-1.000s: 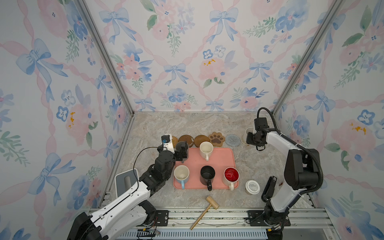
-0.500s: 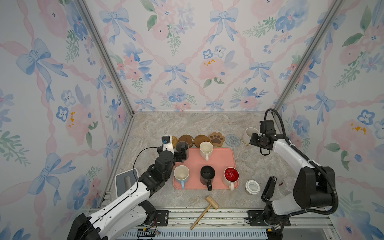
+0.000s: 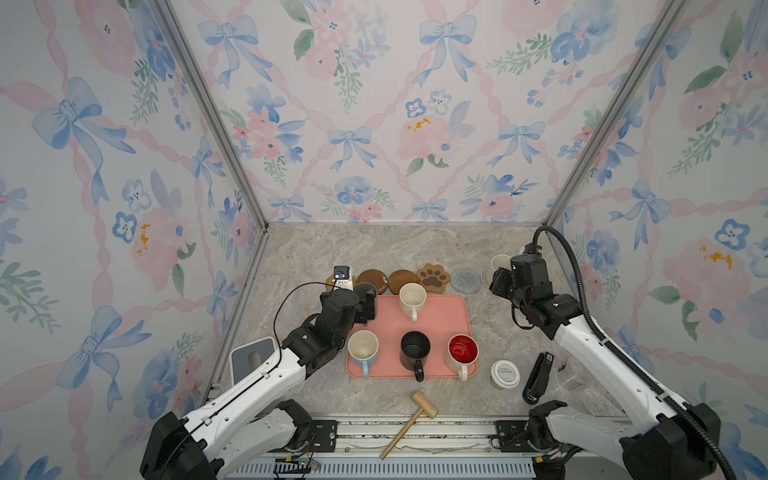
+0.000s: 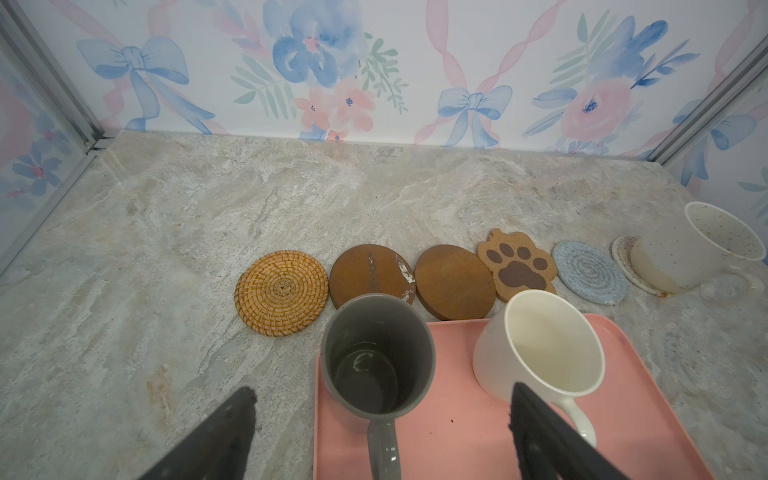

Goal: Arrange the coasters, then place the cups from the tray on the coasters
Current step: 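Open and lift the right gripper while the left gripper closes on the grey mug, then lift the grey mug off the tray with the left gripper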

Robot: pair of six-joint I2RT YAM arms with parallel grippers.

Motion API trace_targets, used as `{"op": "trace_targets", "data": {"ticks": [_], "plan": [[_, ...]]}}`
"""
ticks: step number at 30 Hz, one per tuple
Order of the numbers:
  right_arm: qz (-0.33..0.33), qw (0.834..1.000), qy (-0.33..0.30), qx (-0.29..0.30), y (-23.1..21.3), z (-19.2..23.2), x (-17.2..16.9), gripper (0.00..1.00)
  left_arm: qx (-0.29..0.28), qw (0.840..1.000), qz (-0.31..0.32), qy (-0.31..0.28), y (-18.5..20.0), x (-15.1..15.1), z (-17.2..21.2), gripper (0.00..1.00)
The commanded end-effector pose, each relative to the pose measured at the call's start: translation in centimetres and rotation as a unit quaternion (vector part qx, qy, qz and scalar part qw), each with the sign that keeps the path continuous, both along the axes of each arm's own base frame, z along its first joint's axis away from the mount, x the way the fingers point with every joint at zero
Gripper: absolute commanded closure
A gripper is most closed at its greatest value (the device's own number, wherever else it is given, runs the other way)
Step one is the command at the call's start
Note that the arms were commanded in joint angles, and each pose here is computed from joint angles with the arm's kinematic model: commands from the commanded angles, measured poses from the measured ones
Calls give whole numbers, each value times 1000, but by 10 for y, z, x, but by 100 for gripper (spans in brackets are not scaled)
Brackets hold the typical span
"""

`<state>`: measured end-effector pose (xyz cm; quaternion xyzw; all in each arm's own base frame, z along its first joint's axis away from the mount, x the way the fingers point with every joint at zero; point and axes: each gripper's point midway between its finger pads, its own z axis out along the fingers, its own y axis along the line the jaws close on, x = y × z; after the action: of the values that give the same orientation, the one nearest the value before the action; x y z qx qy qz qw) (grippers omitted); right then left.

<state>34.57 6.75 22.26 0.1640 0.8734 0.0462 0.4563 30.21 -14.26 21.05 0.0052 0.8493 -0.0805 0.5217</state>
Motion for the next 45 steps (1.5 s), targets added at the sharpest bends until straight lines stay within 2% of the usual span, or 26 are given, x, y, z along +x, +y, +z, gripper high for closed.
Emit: {"op": "trace_targets", "data": {"ticks": [1,11,23,45], "plan": [[-8,999,-32,13,9,12,1,39,-4,999,-15,37,-7,-3,-2,12],[12,1000,-28,10,23,-3,2,38,35,991,-23,124,-15,-2,-41,20],[25,999,-21,17,33,-11,7,38,9,986,-11,165,-3,-2,-62,40],[38,999,-8,17,43,-20,13,37,22,976,-54,209,-14,-11,-87,42]]}}
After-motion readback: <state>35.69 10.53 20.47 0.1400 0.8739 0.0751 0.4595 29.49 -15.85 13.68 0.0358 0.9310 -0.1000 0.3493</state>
